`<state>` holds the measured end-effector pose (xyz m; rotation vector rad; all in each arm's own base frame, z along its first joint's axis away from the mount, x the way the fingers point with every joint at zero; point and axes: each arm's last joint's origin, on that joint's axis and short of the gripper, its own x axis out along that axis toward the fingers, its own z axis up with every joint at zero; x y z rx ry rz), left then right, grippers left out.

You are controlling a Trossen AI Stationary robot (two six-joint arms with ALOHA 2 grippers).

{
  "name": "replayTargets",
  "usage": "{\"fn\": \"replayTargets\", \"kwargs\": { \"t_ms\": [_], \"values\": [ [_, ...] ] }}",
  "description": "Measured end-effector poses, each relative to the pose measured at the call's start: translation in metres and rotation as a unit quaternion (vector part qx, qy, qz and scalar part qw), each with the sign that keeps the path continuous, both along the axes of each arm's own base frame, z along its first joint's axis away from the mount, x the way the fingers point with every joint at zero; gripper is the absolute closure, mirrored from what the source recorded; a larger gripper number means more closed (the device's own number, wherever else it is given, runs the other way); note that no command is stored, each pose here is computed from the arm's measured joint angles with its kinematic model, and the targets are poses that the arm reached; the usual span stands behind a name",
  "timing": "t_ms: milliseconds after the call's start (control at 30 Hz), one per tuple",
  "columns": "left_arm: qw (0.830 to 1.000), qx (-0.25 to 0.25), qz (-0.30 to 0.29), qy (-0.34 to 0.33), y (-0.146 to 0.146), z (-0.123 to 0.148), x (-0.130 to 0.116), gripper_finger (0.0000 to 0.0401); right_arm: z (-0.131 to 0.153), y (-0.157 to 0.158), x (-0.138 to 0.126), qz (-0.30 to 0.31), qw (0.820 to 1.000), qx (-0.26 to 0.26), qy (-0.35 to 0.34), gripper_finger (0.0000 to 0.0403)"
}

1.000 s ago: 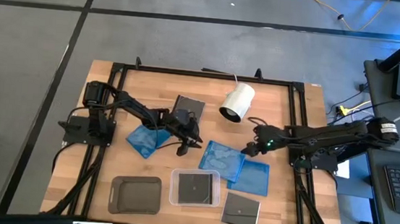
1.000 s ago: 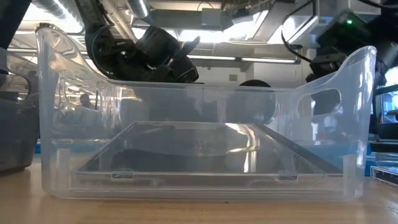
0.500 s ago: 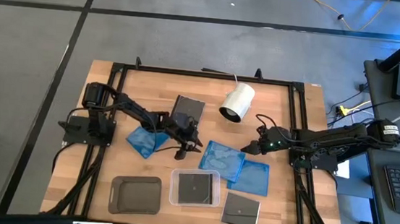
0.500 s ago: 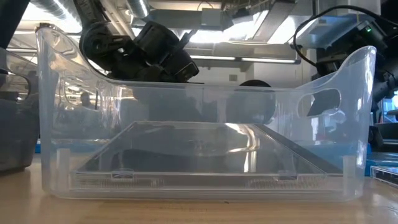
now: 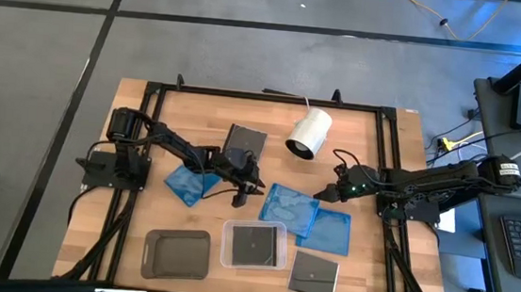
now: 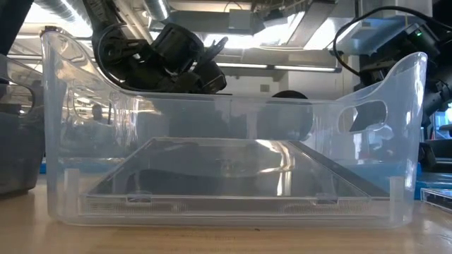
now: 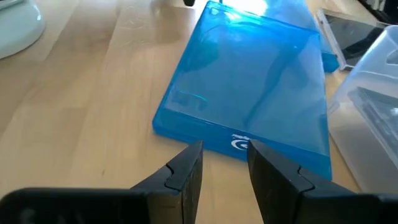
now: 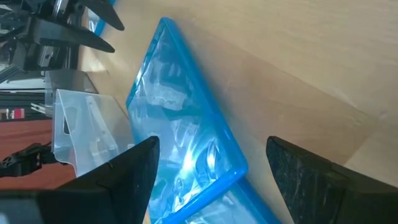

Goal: Pick & place jewel cases by type
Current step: Put the middle blue CD case into the black bin

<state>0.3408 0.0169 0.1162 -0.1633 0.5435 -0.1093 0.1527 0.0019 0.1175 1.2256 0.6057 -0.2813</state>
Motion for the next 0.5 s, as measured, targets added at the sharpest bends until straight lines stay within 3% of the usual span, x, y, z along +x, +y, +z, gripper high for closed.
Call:
{"fn": "replayTargets", "kwargs": {
  "t_ms": [267, 500],
  "values": [
    [1.0, -0.025, 0.016, 0.0, -0.0001, 0.0007, 0.0003, 0.0269, -0.0001, 0.0, 0.0, 0.01, 1.0, -0.014, -0.002, 0.0104],
    [0.997, -0.068, 0.041, 0.008, -0.0001, 0.0006, 0.0003, 0.0205, 0.0001, 0.0, 0.0001, 0.015, 1.0, -0.021, -0.003, 0.0104]
  ]
}}
